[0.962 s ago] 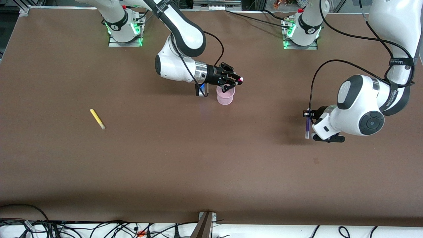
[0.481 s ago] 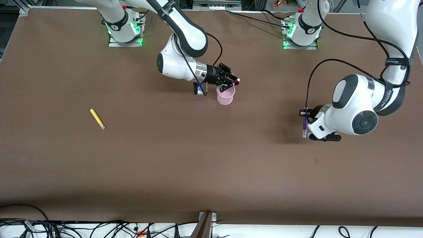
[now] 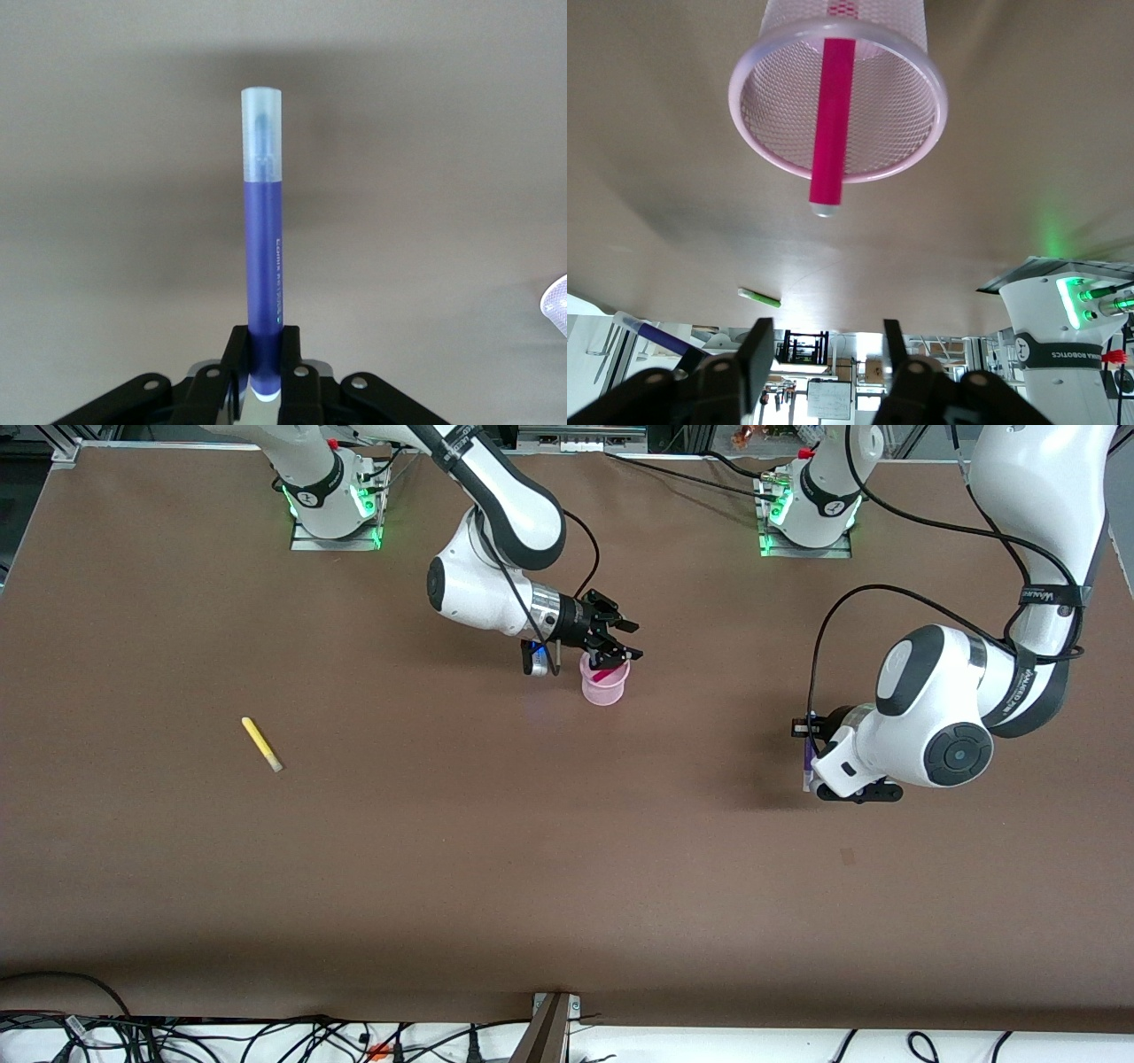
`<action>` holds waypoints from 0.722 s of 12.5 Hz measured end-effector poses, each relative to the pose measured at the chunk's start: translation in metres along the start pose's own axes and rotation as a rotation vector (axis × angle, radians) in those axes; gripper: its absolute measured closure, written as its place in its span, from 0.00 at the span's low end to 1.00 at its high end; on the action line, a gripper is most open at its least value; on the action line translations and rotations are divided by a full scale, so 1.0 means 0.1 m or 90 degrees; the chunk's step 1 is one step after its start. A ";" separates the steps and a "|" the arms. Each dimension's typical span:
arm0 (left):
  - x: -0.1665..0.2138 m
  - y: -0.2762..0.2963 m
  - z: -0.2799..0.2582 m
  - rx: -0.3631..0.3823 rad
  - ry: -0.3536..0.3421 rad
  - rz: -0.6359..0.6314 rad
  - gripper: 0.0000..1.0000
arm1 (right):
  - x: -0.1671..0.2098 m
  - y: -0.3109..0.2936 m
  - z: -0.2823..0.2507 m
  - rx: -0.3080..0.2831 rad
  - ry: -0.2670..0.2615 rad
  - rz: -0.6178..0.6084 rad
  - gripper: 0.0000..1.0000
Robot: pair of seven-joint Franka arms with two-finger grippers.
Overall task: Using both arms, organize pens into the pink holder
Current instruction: 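Lower the pink marker into the pink cup while the left gripper lifts the blue marker, then release the pink marker while the left gripper brings the blue marker to the cup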
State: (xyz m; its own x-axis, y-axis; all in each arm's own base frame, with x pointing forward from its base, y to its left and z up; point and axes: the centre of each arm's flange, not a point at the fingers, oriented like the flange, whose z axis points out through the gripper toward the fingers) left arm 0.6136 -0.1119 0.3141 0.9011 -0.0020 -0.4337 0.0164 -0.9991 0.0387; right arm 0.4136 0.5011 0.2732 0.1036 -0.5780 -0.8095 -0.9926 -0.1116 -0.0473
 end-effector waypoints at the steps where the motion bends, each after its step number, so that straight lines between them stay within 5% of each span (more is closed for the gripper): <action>1: 0.00 0.01 0.00 0.000 0.000 -0.001 0.81 | -0.02 0.01 0.00 0.001 0.000 -0.002 0.25; 3: 0.00 0.01 0.00 0.001 -0.001 -0.007 0.81 | -0.07 -0.04 -0.07 0.012 -0.002 -0.006 0.02; 7: -0.09 0.36 0.06 -0.039 -0.032 -0.075 0.81 | -0.03 -0.46 -0.57 0.069 0.027 -0.031 0.00; 9: -0.09 0.50 0.14 -0.103 -0.072 -0.128 0.81 | -0.02 -0.60 -0.79 0.041 0.042 -0.067 0.00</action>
State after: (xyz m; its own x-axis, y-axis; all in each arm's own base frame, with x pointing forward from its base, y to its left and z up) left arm 0.6005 -0.1623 0.3071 0.8188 0.1823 -0.5444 0.2672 -0.9603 0.0803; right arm 0.4777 0.4452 0.3243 0.2099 -0.6177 -0.7579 -0.9777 -0.1239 -0.1697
